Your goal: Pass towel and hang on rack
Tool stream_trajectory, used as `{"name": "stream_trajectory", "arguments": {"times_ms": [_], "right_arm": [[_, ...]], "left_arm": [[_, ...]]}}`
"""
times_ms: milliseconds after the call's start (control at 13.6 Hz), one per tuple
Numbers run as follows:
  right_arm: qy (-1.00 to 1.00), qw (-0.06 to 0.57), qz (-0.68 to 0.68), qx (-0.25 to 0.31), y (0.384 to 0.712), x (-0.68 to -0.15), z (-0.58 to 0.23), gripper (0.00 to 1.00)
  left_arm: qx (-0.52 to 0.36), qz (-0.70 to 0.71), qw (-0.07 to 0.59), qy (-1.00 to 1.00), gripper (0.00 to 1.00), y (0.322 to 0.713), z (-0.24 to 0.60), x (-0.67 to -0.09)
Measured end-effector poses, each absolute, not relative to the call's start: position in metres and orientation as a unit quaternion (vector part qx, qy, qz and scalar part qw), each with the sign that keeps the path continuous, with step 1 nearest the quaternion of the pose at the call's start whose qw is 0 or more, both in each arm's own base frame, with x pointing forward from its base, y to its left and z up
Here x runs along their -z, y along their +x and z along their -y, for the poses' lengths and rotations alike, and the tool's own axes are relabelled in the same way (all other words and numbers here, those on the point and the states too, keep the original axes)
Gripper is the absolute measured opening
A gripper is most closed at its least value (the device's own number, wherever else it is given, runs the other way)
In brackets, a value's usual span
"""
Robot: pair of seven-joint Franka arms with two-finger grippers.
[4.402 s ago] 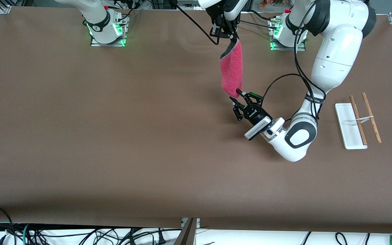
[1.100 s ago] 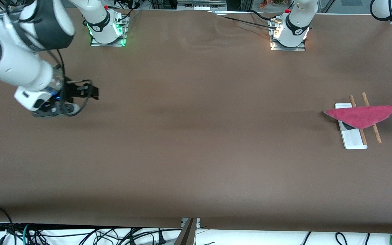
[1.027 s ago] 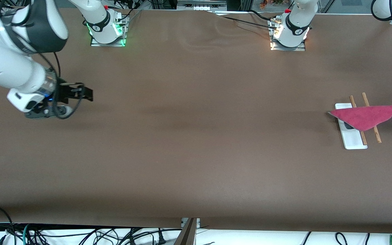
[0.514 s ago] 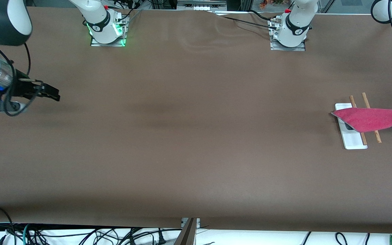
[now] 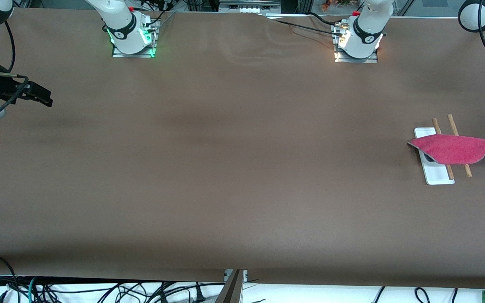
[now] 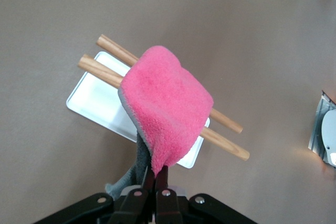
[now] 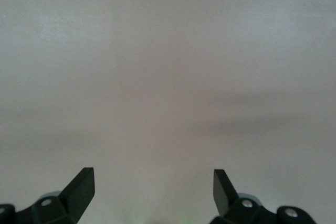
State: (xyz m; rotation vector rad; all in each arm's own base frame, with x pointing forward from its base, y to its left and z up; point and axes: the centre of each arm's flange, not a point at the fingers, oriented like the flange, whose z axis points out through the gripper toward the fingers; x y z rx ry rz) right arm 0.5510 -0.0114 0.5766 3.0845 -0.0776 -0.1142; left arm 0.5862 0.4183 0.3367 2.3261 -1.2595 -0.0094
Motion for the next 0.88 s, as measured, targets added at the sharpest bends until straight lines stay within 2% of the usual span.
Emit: {"name": "stream_trajectory", "arguments": {"times_ms": [220,293,514,880], "right_arm": [[0.999,0.023,0.025,0.006,0.558,-0.581,0.011,1.0],[0.999,0.02,0.025,0.002,0.559,-0.582,0.01,1.0],[0.999,0.018,0.028,0.002,0.559,-0.582,0.012,1.0],[0.999,0.012,0.032,0.005,0.559,-0.58,0.016,1.0]], "left_arm": [[-0.011,0.479,0.228,0.848,0.03,0.583,-0.434,-0.322],[-0.014,0.481,0.226,0.847,0.09,0.582,-0.437,-0.314],[-0.015,0.484,0.224,0.846,0.37,0.583,-0.437,-0.308],[-0.015,0.462,0.208,0.862,0.91,0.592,-0.43,-0.33]]}}
